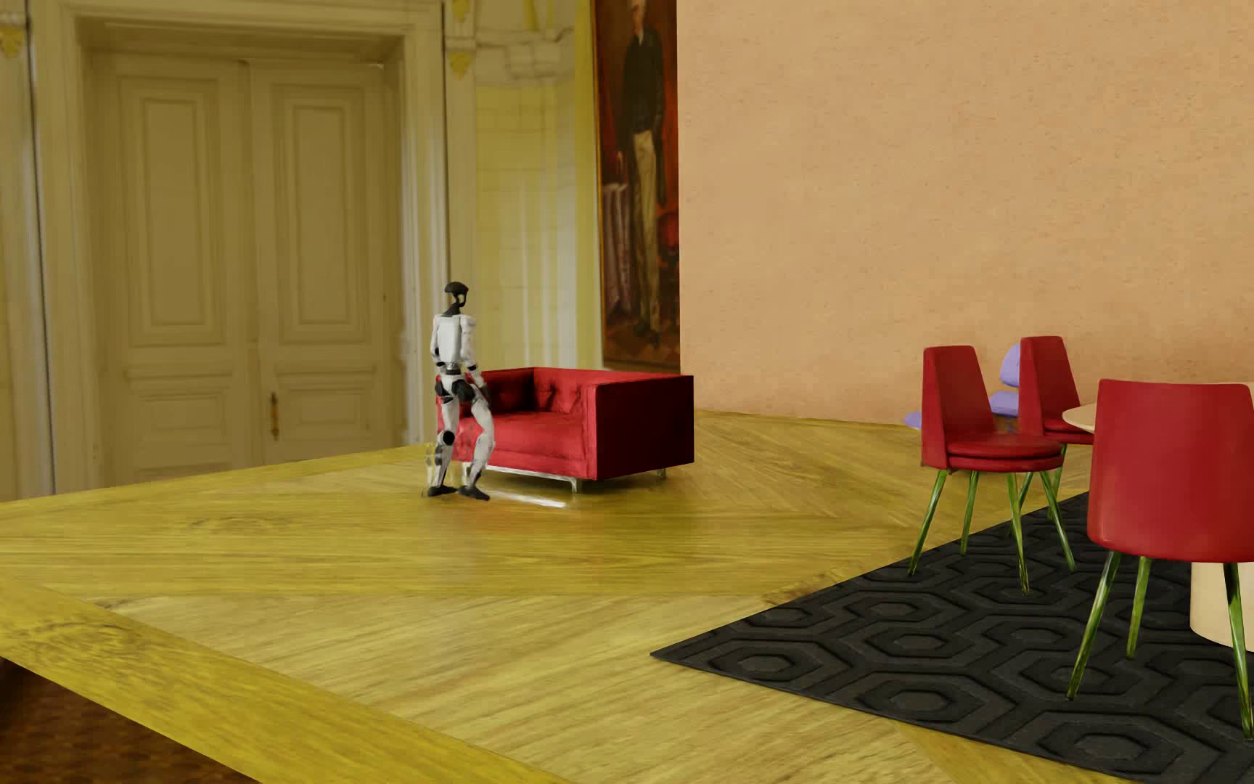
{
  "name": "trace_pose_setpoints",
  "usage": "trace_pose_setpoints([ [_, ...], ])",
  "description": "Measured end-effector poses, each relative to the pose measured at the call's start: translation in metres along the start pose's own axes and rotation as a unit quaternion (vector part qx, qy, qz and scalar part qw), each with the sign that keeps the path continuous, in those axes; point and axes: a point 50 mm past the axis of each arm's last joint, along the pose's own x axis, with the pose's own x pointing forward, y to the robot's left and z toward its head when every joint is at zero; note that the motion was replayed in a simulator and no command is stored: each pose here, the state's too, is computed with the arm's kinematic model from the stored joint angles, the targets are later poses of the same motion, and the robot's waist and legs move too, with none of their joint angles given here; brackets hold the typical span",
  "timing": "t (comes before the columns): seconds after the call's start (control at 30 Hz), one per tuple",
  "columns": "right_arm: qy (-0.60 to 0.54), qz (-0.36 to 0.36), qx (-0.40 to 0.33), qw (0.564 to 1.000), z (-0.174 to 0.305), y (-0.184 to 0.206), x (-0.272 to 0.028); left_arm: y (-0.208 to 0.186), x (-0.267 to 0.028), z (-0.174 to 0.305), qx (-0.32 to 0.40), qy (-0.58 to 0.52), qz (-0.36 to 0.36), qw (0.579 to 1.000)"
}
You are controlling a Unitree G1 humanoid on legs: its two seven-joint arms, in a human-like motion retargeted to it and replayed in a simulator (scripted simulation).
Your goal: Approach the sofa
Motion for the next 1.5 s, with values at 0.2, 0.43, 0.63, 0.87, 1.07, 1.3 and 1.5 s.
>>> trace_pose_setpoints([
  [0.2, -0.080, 0.009, -0.066, 0.995, 0.035, -0.011, 0.001, 0.069, 0.008, 0.025, -0.114, -0.011, 0.142, 0.983],
  [0.43, -0.234, -0.049, -0.138, 0.961, 0.104, -0.040, -0.015, 0.056, 0.008, 0.060, -0.069, -0.073, 0.086, 0.991],
  [0.63, -0.214, -0.049, -0.054, 0.974, 0.099, -0.046, -0.013, 0.025, 0.005, 0.044, -0.108, -0.031, 0.062, 0.992],
  [0.87, -0.113, 0.015, -0.106, 0.988, 0.046, -0.019, 0.004, 0.010, 0.005, 0.003, -0.029, 0.031, 0.021, 0.999],
  [1.07, -0.124, 0.049, -0.119, 0.984, 0.049, 0.003, -0.003, 0.024, 0.005, -0.007, -0.056, 0.038, 0.061, 0.996],
  [1.3, -0.202, 0.005, -0.090, 0.975, 0.078, -0.007, -0.014, 0.061, 0.005, 0.038, -0.097, 0.000, 0.181, 0.979],
  [1.5, -0.176, 0.078, -0.105, 0.976, 0.066, 0.005, -0.011, 0.035, 0.005, 0.067, -0.028, -0.096, 0.078, 0.992],
])
